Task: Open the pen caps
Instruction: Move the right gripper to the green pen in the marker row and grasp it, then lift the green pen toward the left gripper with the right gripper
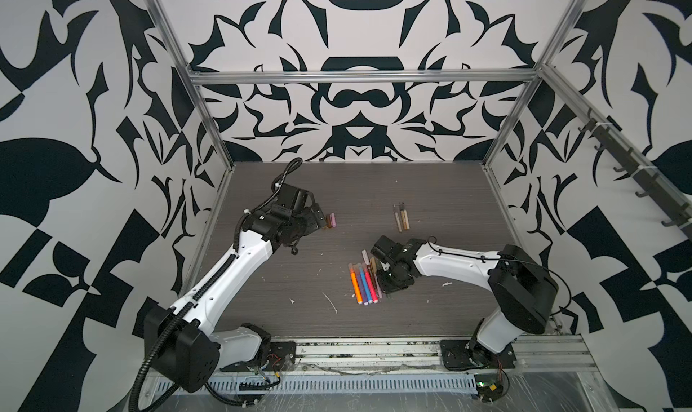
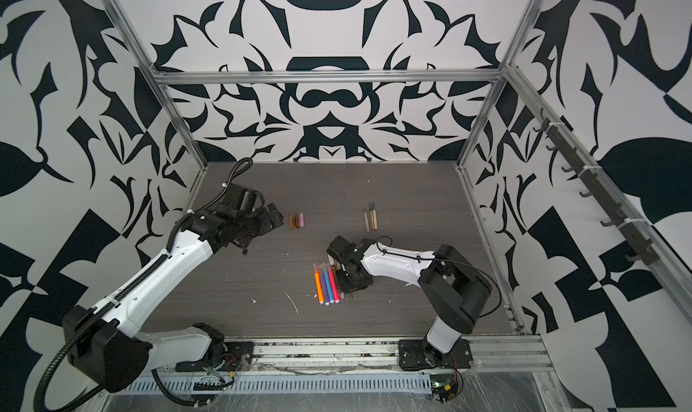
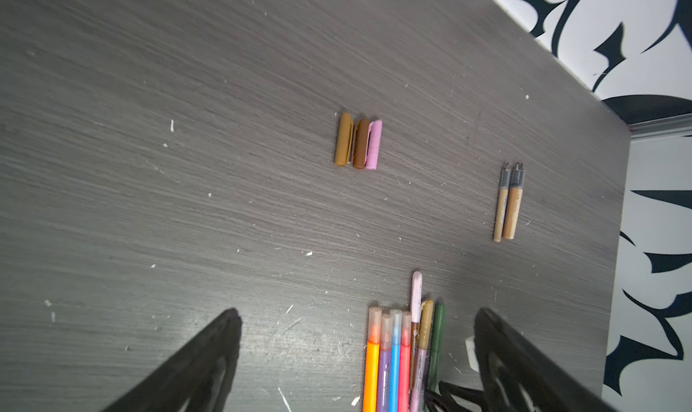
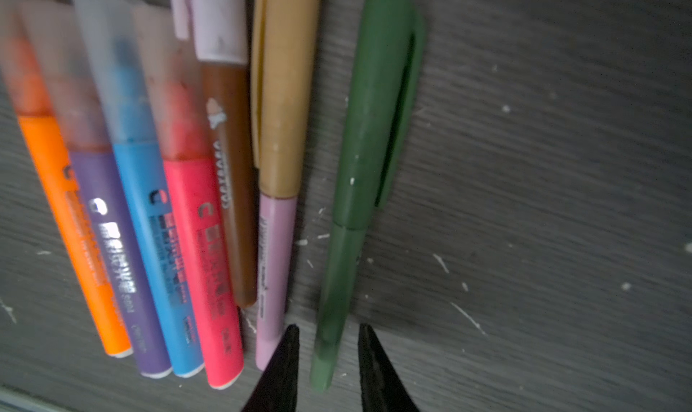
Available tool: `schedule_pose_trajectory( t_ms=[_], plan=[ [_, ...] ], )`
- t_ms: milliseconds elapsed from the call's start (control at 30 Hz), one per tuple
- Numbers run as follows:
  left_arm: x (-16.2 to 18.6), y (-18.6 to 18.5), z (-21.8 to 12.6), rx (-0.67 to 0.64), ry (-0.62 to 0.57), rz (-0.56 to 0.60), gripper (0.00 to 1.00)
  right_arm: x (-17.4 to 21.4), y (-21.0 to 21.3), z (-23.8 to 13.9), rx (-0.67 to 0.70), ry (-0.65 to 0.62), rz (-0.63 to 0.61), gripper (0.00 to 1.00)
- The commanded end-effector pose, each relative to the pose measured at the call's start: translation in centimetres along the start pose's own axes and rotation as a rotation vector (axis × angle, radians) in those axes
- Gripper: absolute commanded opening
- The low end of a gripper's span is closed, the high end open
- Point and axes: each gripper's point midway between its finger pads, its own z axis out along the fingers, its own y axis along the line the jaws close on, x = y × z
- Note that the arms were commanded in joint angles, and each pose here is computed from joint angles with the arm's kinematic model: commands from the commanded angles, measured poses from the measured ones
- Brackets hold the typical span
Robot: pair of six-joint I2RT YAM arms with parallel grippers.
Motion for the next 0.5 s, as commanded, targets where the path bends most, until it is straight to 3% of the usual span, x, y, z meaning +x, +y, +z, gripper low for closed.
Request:
schedule_pose_trajectory(
  t_ms=[0, 200, 367, 467],
  plan=[
    [0.0, -0.1, -0.8, 0.014, 0.005, -0.04, 0.99, 0.5, -0.8, 0.4, 0.042, 0.012, 0.027, 0.28],
    [0.0, -0.3, -0.8, 0.044, -0.01, -0.077, 0.99, 1.3, -1.5, 0.7, 0.061, 0.033, 0.028, 0.23],
    [0.2, -1.2, -0.1, 0.064, 0.031, -0.073, 0.99, 1.5, -0.9, 0.5, 0.03, 0.054, 0.008, 0.0],
    [1.2, -3.0, 1.2, 0.122, 0.129, -0.009, 0.89, 0.7, -0.5, -1.2, 0.02, 0.037, -0.035, 0.0]
  ],
)
